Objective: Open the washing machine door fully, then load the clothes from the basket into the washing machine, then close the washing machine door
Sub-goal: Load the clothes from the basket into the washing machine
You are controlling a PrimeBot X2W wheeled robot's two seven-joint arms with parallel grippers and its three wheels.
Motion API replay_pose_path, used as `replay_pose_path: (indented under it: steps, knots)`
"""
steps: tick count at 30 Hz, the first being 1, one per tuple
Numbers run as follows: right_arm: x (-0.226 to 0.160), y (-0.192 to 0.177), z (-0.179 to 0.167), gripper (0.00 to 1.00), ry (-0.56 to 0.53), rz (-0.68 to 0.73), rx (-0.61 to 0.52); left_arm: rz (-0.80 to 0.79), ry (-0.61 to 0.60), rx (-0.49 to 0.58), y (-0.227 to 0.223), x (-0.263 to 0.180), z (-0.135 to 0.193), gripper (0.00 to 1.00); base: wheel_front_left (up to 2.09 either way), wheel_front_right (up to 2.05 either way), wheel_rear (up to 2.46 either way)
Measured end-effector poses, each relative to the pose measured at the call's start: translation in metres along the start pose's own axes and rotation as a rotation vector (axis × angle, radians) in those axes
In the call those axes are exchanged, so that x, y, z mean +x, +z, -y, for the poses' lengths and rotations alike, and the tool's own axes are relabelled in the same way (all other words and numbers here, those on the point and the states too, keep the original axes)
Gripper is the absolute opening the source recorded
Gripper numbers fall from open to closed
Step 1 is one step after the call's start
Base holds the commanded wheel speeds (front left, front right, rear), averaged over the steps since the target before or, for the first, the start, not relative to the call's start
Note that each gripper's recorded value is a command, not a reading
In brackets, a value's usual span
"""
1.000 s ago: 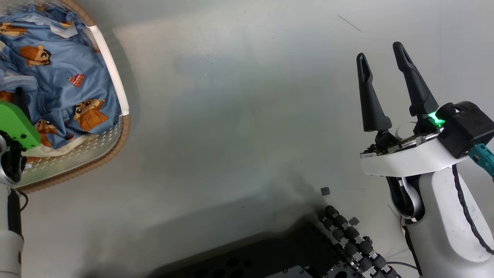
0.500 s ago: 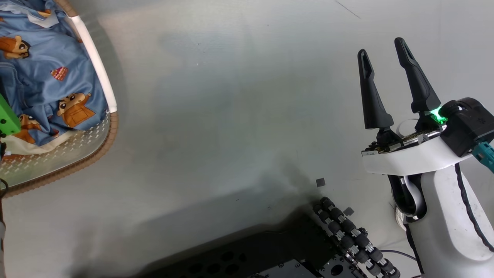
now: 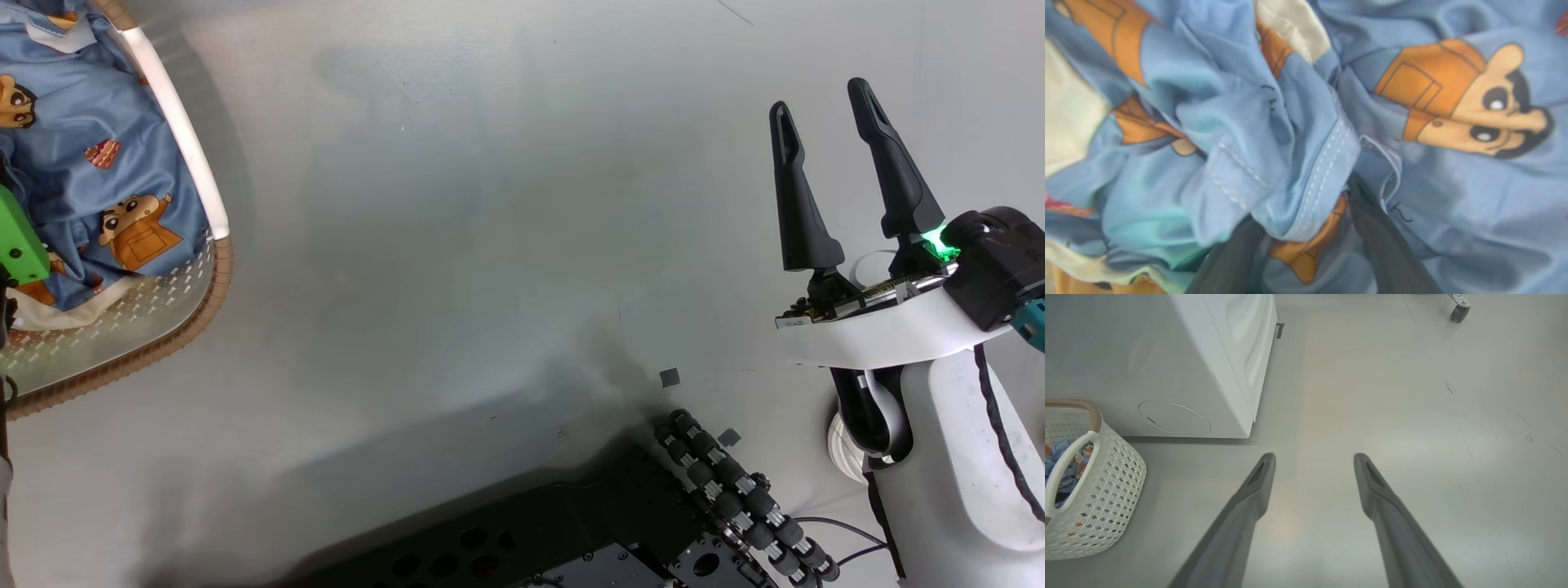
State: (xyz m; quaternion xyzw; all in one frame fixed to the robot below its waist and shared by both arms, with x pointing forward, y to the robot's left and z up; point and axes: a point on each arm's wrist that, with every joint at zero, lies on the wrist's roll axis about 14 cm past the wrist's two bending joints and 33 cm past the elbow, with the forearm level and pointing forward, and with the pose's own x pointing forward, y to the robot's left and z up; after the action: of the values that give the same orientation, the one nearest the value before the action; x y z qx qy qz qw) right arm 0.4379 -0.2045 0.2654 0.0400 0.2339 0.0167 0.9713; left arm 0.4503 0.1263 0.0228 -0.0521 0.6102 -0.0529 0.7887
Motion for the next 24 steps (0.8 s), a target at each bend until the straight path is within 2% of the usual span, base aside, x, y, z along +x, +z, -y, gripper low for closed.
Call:
replay_pose_path:
  steps: [1, 2, 3, 4, 12, 24]
  knots:
    - [0.0, 0.0, 0.001, 1.0, -0.002, 0.0, 0.002, -0.002, 0.0, 0.003, 0.0, 0.0, 0.0, 0.47, 0.0, 0.0, 0.0]
    - [0.0, 0.0, 0.001, 1.0, -0.005, 0.0, 0.005, -0.003, 0.0, 0.003, 0.0, 0.001, 0.001, 0.38, 0.0, 0.0, 0.0]
    - [0.0, 0.0, 0.002, 1.0, -0.006, 0.0, 0.004, -0.003, -0.001, 0.004, 0.0, 0.001, 0.001, 0.15, 0.0, 0.0, 0.0]
    - [0.0, 0.0, 0.002, 1.0, -0.007, 0.0, 0.004, -0.002, -0.001, 0.004, 0.0, 0.001, 0.001, 0.0, 0.0, 0.0, 0.0]
    - [0.005, 0.003, 0.001, 1.0, -0.007, 0.015, 0.013, 0.067, -0.005, -0.008, 0.011, 0.0, 0.001, 0.0, 0.0, 0.0, 0.0]
    - [0.01, 0.033, -0.005, 1.0, 0.012, 0.101, 0.018, 0.242, -0.023, -0.053, 0.032, -0.031, 0.008, 0.0, 0.0, 0.0, 0.0]
